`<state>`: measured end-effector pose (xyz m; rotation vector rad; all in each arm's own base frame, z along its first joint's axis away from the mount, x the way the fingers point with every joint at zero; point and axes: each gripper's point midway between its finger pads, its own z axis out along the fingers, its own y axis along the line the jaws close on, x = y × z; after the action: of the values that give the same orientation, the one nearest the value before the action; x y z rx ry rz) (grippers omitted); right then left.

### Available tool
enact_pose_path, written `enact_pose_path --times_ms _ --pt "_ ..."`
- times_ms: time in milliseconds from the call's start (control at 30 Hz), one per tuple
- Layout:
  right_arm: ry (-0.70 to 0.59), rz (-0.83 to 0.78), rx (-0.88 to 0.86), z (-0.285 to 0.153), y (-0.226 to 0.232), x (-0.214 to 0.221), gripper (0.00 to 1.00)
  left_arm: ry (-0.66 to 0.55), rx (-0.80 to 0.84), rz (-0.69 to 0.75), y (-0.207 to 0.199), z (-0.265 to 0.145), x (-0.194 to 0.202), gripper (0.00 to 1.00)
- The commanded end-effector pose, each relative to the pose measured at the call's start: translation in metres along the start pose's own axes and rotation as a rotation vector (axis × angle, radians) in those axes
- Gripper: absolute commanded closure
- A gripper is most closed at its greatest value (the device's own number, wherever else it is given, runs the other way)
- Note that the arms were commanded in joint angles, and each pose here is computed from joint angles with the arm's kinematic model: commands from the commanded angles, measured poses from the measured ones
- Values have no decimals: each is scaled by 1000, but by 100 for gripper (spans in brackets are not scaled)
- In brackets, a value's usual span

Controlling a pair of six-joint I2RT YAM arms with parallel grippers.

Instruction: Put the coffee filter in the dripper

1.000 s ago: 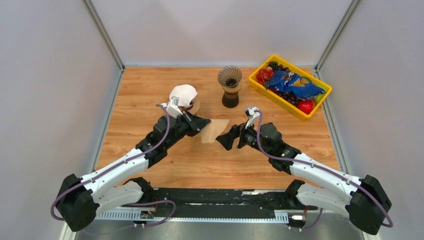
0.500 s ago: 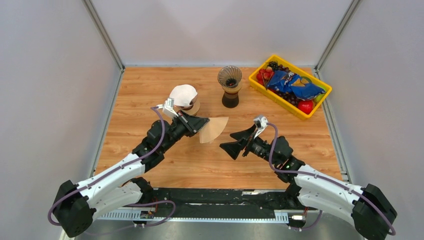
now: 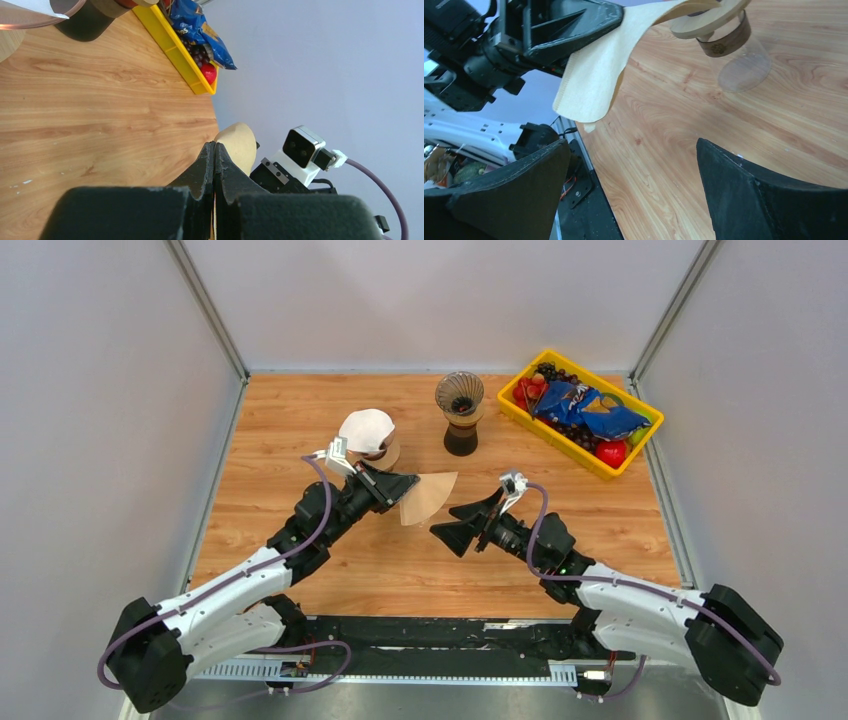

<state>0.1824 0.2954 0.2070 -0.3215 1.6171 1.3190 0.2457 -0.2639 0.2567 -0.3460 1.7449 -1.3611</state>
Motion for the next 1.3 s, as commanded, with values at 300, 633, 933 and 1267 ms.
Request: enact_pose_path --times_ms 300,633,933,1267 --pt "-94 58 85 16 -11 -11 0 -42 40 -30 -9 0 -7 100" --pt "-88 13 -19 10 10 -11 0 -54 34 -23 -8 -2 -9 100" --pt "-97 0 -18 15 10 -14 0 -46 46 -24 -11 -5 -8 100" --pt "-140 -1 -26 18 13 -25 0 -60 46 -27 -12 -8 -11 100"
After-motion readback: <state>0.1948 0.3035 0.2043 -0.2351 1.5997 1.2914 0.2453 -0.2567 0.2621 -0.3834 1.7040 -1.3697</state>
